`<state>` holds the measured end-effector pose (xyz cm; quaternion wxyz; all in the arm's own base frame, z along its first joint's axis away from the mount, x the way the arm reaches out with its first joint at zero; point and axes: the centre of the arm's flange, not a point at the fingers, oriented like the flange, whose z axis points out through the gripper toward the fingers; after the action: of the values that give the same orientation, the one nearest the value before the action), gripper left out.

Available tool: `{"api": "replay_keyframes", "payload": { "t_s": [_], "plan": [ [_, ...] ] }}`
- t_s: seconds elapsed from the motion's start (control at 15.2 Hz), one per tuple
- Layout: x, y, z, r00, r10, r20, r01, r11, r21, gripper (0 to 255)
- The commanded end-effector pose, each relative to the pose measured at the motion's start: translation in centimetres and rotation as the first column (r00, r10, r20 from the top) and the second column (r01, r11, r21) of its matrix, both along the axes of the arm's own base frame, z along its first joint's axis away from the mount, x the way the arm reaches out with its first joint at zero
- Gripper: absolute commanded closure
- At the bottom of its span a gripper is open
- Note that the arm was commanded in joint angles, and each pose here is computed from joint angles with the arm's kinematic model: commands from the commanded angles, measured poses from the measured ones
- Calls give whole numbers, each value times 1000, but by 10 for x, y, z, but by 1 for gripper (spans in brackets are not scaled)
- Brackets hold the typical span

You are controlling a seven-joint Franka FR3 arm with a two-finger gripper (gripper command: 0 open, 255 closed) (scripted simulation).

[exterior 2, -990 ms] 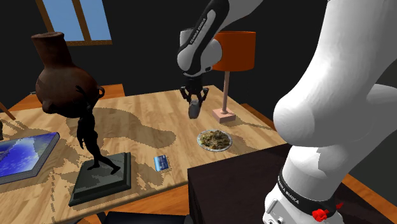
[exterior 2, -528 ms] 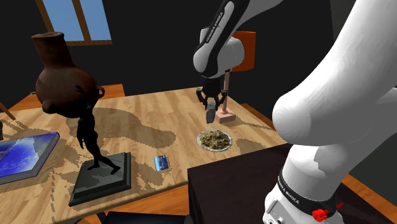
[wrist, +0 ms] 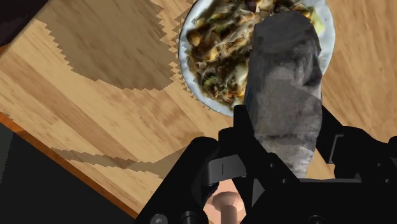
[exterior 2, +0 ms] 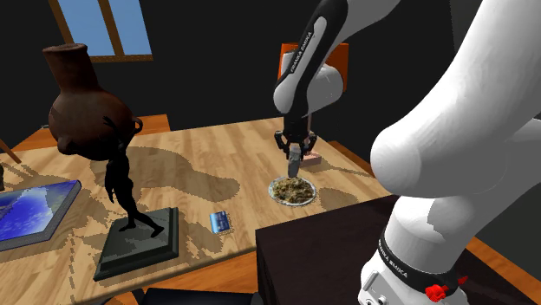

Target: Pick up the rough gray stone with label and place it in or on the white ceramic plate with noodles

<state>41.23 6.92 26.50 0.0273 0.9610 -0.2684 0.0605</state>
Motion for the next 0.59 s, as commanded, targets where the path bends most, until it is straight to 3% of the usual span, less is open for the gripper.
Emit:
{"api": "replay_keyframes", "payload": {
  "t_s": [0.0,0.53],
  "plan": [
    [0,0,-10,1000,0,1,0,1000,0,255],
    [0,0,-52,1000,0,1,0,1000,0,255]
  ]
}}
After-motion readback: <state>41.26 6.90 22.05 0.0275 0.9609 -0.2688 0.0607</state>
